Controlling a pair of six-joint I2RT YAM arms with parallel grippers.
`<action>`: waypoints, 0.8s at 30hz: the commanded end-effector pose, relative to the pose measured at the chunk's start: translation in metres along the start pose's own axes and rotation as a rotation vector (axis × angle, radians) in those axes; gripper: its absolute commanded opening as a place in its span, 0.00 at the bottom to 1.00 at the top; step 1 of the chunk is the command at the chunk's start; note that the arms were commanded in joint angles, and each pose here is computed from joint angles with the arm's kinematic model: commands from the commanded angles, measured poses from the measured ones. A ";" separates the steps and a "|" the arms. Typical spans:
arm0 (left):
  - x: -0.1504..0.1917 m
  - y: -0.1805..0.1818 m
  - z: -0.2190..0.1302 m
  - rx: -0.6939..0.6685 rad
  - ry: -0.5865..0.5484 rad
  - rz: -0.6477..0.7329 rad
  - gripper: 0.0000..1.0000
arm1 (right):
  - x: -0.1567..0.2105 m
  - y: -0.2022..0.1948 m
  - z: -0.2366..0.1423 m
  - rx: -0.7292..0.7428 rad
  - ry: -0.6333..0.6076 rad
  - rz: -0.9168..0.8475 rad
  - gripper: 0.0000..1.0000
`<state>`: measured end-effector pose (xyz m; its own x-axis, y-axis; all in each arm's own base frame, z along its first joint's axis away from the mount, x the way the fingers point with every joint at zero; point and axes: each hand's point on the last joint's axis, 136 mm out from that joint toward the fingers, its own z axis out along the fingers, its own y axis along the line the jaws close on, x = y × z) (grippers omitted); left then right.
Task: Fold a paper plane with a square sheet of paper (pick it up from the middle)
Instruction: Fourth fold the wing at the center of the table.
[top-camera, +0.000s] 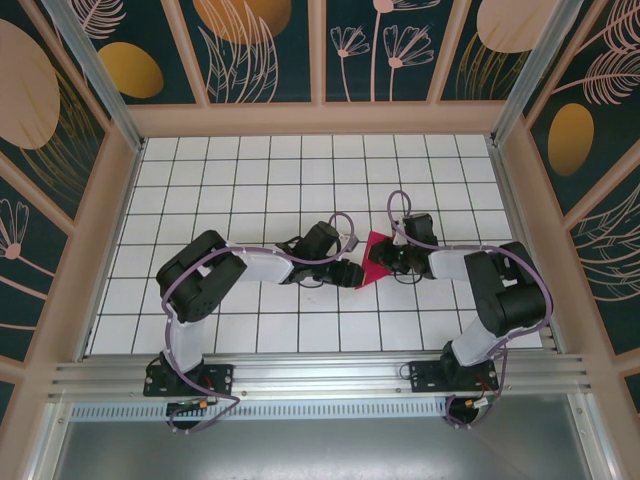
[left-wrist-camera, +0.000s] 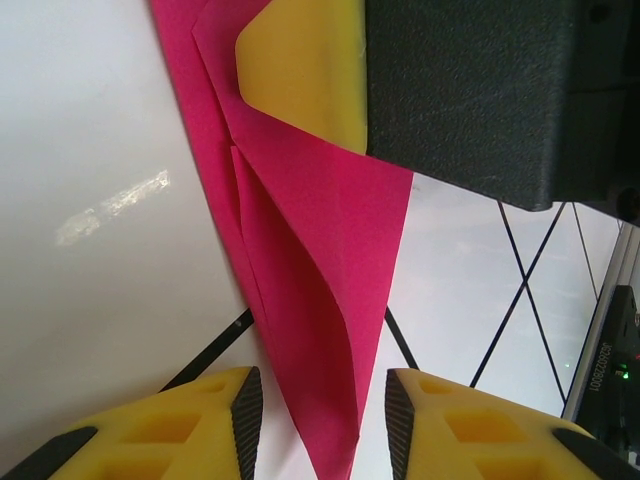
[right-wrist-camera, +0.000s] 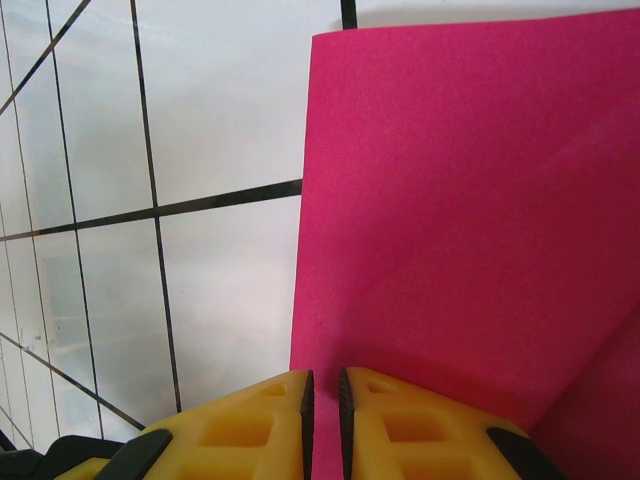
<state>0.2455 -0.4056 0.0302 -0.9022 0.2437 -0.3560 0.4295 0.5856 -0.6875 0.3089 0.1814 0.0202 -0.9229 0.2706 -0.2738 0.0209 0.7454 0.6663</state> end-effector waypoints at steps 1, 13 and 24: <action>0.013 0.008 0.005 -0.011 0.070 -0.004 0.39 | 0.011 -0.013 0.005 0.049 0.046 0.008 0.19; 0.024 0.007 0.007 -0.033 0.106 -0.005 0.35 | 0.012 -0.012 0.004 0.049 0.045 0.005 0.19; 0.023 0.017 0.012 -0.132 0.118 0.006 0.29 | 0.013 -0.013 0.004 0.050 0.045 0.007 0.19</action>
<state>0.2387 -0.4062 0.0230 -0.8987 0.2963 -0.3234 0.4383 0.6361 -0.6351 0.3088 0.1813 0.0201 -0.9239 0.2700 -0.2710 0.0230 0.7463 0.6652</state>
